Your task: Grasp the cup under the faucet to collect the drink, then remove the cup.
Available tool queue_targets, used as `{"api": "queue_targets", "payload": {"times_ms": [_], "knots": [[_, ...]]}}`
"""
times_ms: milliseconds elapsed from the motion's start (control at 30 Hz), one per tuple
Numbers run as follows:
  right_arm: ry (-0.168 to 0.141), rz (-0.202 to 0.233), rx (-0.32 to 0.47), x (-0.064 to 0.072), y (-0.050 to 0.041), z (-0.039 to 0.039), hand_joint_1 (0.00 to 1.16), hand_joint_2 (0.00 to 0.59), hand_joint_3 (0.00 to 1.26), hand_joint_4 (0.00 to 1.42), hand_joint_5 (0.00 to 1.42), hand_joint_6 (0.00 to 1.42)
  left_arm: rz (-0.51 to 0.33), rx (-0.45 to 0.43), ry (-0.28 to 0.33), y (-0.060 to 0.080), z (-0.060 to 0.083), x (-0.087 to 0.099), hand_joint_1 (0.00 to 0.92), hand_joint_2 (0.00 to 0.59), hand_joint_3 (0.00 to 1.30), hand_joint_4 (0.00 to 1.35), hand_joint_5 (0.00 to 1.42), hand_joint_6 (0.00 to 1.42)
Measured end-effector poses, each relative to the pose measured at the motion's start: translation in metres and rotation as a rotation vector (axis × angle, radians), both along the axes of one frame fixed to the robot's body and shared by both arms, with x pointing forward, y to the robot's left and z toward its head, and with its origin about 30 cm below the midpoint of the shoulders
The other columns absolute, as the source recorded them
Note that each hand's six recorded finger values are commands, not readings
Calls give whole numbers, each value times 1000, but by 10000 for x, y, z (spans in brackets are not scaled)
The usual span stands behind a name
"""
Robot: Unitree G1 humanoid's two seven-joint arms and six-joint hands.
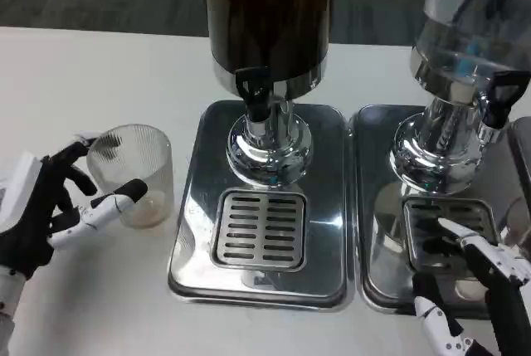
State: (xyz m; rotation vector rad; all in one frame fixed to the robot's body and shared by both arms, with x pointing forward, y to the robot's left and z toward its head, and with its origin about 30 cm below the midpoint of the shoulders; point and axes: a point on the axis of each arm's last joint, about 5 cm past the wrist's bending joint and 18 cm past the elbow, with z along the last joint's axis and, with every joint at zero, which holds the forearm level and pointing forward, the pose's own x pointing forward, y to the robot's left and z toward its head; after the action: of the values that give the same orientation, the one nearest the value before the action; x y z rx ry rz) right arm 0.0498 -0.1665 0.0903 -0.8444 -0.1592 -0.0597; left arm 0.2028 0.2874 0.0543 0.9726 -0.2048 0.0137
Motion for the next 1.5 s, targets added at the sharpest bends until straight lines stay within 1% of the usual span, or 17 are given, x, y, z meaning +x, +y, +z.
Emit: {"api": "queue_targets", "payload": {"times_ms": [200,333,500,733,967,1100,1300,1500], "knots": [[4,-2,0,-10,1,-2,304,415,304,389,330,216,-51,-9,-13,-45,37,34,169,195,397,420,685,987],[6,-5,3,-17,5,-3,304,415,304,389,330,216,-69,-15,-5,-77,31,43,169,195,401,420,687,987],[7,-10,4,-31,15,2,304,415,304,389,330,216,-96,-35,3,-162,9,66,169,195,404,420,692,987],[-8,-18,11,-40,30,33,304,415,304,389,330,216,-118,-41,-14,-212,39,122,169,195,405,420,693,986],[-3,-34,22,-66,49,30,304,415,304,389,330,216,-148,-49,-19,-290,55,184,169,195,405,431,694,986],[-7,-41,22,-75,51,30,304,415,304,389,330,216,-189,-32,0,-346,43,202,169,196,405,434,694,986],[-7,-39,20,-81,65,29,304,415,307,390,330,216,-237,-42,23,-459,3,214,173,199,417,435,694,986],[-11,-44,20,-92,74,27,304,415,311,390,330,216,-270,-42,29,-533,2,245,173,200,418,435,697,986]]}}
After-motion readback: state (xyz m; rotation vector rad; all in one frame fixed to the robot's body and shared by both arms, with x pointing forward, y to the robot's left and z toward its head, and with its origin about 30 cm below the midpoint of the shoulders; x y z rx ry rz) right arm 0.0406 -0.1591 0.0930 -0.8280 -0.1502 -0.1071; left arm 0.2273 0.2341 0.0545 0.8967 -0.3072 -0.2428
